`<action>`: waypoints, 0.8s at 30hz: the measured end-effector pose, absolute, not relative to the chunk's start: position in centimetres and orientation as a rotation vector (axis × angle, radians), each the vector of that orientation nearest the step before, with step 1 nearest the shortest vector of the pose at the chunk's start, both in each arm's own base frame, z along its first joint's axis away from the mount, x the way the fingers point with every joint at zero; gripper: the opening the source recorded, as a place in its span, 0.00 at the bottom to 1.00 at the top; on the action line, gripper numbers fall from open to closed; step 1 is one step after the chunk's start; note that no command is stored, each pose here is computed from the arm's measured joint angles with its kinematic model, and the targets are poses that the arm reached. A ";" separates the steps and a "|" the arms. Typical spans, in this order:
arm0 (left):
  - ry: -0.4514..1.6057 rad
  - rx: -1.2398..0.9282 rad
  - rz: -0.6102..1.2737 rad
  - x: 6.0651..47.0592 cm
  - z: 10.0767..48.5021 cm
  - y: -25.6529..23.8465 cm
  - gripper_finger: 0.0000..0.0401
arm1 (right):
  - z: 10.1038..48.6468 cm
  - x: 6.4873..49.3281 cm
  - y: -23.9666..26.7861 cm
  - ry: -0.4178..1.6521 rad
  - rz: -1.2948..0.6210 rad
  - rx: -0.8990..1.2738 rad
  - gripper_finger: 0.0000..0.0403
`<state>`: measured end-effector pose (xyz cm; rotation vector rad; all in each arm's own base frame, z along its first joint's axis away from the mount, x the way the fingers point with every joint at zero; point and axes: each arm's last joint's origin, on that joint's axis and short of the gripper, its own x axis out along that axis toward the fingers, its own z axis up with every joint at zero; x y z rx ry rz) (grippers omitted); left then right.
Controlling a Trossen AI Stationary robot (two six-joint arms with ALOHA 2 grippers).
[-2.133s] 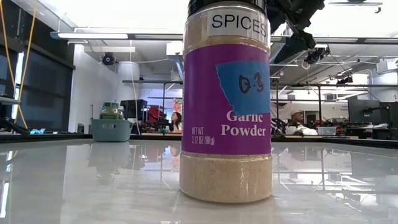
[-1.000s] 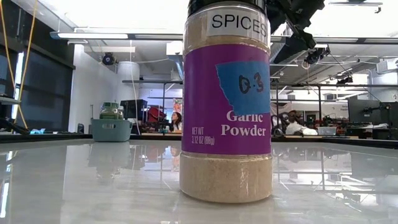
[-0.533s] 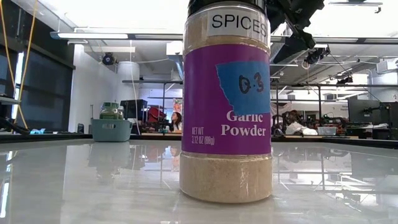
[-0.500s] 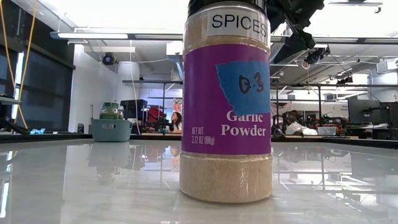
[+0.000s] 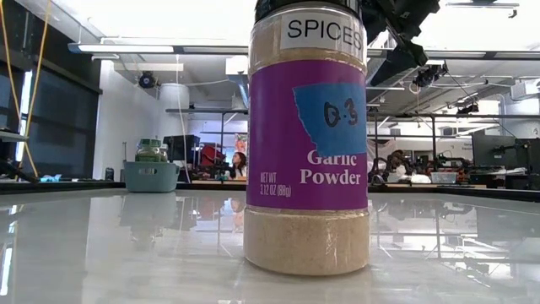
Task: Sort spices by type
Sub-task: Put the black seasoning bottle into the green bin
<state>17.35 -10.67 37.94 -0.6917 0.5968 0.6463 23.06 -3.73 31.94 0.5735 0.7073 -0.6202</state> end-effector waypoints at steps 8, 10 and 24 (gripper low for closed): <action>0.499 -0.590 0.651 18.5 39.0 -8.5 0.71 | 31.9 23.1 -3.7 0.716 -0.607 0.553 0.97; 0.536 -0.518 0.534 20.9 39.1 -8.4 0.71 | 31.9 23.1 -3.7 0.716 -0.607 0.554 0.97; 0.756 -0.103 -0.160 32.8 33.3 -9.8 0.71 | 31.9 23.1 -3.6 0.747 -0.537 0.528 0.97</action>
